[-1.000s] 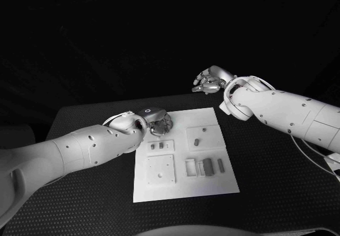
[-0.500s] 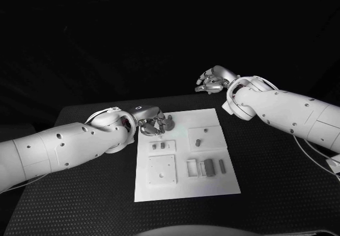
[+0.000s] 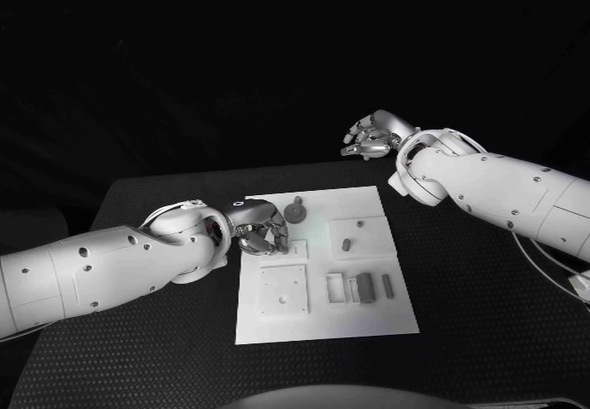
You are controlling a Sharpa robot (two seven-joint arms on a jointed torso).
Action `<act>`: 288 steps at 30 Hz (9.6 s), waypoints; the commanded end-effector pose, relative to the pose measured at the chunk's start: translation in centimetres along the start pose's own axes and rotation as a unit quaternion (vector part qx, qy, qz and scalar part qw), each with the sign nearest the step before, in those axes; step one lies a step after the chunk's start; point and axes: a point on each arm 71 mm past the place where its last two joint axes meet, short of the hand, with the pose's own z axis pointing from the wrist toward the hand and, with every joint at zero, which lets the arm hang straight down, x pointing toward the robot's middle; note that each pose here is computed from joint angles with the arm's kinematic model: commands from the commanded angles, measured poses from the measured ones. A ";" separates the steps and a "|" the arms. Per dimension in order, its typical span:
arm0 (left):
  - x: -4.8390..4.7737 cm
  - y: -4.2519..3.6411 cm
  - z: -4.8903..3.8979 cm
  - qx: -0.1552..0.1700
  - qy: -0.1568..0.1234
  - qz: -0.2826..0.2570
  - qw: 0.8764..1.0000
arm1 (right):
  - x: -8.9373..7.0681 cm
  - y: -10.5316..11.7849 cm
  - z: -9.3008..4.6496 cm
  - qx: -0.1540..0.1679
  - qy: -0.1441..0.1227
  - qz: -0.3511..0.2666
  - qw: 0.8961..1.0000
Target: Assemble the parts on the task board
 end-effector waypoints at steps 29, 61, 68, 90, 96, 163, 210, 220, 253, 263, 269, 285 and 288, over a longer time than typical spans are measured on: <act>-0.33 3.61 3.87 -0.044 -0.024 0.089 0.995 | 0.4 0.2 0.1 -0.008 0.004 0.003 1.000; 0.02 3.98 5.45 -0.049 -0.015 0.096 0.994 | 0.6 0.5 0.1 -0.010 0.006 0.004 1.000; 0.33 4.11 5.63 -0.050 -0.013 0.095 0.994 | 0.7 0.6 0.1 -0.011 0.007 0.004 1.000; 0.75 4.28 5.67 -0.049 -0.018 0.093 0.994 | 0.7 0.6 0.1 -0.012 0.007 0.004 1.000; 0.68 4.49 5.52 -0.050 -0.025 0.091 0.994 | 0.7 0.6 0.1 -0.012 0.007 0.004 1.000; 1.82 4.42 6.68 -0.075 0.026 0.103 0.991 | 0.8 0.7 0.2 -0.012 0.011 0.004 1.000; 1.88 6.30 5.79 -0.096 0.005 0.089 0.991 | 0.6 0.3 0.1 -0.007 0.010 0.003 1.000; -0.26 8.57 3.95 -0.126 -0.036 0.053 0.990 | 0.6 -0.1 -0.1 -0.006 0.031 -0.009 0.999; -5.62 9.31 -1.29 -0.097 -0.148 -0.436 0.882 | 6.4 -3.9 -5.7 -0.091 0.125 -0.289 0.945; -5.62 9.43 -1.24 -0.103 -0.151 -0.436 0.881 | 8.4 -4.6 -6.4 -0.091 0.133 -0.290 0.943; -5.62 9.66 -1.35 -0.108 -0.154 -0.441 0.878 | 8.6 -4.7 -6.2 -0.086 0.128 -0.285 0.946; -5.65 9.85 -1.47 -0.111 -0.156 -0.443 0.876 | 10.3 -5.6 -6.5 -0.070 0.159 -0.287 0.942; -5.63 9.84 -1.45 -0.111 -0.154 -0.444 0.876 | 10.5 -5.7 -6.7 -0.069 0.164 -0.290 0.940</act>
